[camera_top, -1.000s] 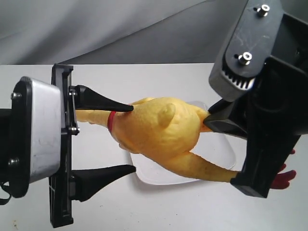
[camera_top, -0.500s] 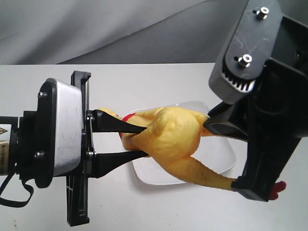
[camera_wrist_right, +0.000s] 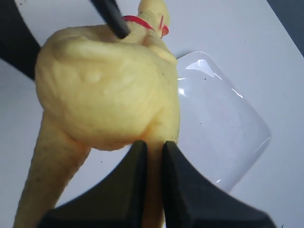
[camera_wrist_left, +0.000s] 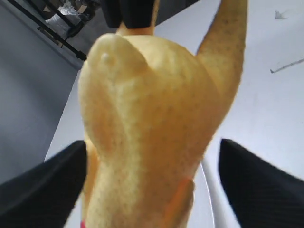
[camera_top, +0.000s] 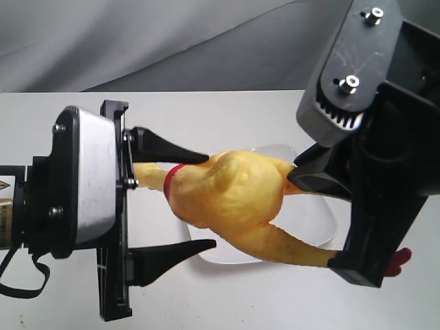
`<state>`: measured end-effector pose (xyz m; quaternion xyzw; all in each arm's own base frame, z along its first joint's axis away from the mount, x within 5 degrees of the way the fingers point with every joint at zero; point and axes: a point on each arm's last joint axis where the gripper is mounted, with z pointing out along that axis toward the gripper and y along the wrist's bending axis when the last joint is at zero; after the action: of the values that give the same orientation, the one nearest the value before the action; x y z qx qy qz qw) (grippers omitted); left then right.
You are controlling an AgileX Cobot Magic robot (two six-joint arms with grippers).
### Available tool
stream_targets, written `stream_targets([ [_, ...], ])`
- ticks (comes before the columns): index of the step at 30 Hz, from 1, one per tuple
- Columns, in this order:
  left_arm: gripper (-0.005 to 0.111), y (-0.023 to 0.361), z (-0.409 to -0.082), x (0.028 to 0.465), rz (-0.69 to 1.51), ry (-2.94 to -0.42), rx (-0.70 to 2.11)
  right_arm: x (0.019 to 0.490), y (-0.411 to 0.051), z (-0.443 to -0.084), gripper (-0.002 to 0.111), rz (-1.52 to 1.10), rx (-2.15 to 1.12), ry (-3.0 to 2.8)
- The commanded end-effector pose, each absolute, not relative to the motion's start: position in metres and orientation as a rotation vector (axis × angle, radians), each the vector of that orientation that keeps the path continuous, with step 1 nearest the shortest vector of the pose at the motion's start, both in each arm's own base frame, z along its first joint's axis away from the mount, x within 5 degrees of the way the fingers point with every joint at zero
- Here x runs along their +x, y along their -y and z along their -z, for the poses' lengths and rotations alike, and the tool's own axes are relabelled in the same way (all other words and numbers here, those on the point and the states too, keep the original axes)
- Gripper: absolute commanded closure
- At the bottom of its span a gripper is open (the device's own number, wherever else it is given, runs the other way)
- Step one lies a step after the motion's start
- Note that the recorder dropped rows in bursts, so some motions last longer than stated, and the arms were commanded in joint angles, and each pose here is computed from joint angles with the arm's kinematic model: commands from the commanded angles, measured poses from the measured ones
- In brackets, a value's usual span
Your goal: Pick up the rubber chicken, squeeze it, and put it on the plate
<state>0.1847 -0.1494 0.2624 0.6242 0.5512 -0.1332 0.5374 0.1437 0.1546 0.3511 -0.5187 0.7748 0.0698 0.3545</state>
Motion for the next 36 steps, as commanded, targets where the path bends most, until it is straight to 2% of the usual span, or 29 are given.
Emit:
stream_targets([
  [1, 0.012, 0.151, -0.2692, 0.1866, 0.392, -1.372, 1.352, 0.1431, -0.1558, -0.3555, 0.108, -0.207, -1.319, -1.962],
  [5, 0.017, 0.151, -0.2692, 0.1866, 0.392, -1.372, 1.352, 0.1431, -0.1558, -0.3555, 0.108, -0.207, -1.319, -1.962],
  [9, 0.033, 0.151, -0.2692, 0.1866, 0.392, -1.372, 1.352, 0.143, -0.1557, -0.3553, 0.108, -0.207, -1.319, -1.964],
  [11, 0.047, 0.1509, -0.2688, 0.1863, 0.388, -1.369, 1.362, 0.143, -0.1557, -0.3553, 0.108, -0.207, -1.319, -1.964],
  [16, 0.104, 0.15, -0.2628, 0.1833, 0.336, -1.332, 1.477, 0.143, -0.1557, -0.3553, 0.108, -0.207, -1.319, -1.964],
  [17, 0.106, 0.1498, -0.262, 0.1829, 0.326, -1.323, 1.496, 0.143, -0.1557, -0.3553, 0.108, -0.207, -1.319, -1.964],
  [25, 0.106, 0.1499, -0.262, 0.1827, 0.327, -1.321, 1.499, 0.143, -0.1557, -0.3553, 0.108, -0.207, -1.319, -1.964],
  [28, 0.1, 0.15, -0.262, 0.1826, 0.327, -1.318, 1.501, 0.143, -0.1557, -0.3553, 0.108, -0.207, -1.319, -1.964],
  [31, 0.078, 0.1508, -0.2625, 0.1813, 0.346, -1.311, 1.503, 0.143, -0.1557, -0.3553, 0.108, -0.207, -1.319, -1.964],
  [35, 0.031, 0.151, -0.2636, 0.182, 0.401, -1.374, 1.434, 0.143, -0.1557, -0.3553, 0.108, -0.207, -1.319, -1.964],
  [36, 0.023, 0.1511, -0.2648, 0.1828, 0.422, -1.395, 1.396, 0.143, -0.1557, -0.3553, 0.108, -0.207, -1.319, -1.964],
])
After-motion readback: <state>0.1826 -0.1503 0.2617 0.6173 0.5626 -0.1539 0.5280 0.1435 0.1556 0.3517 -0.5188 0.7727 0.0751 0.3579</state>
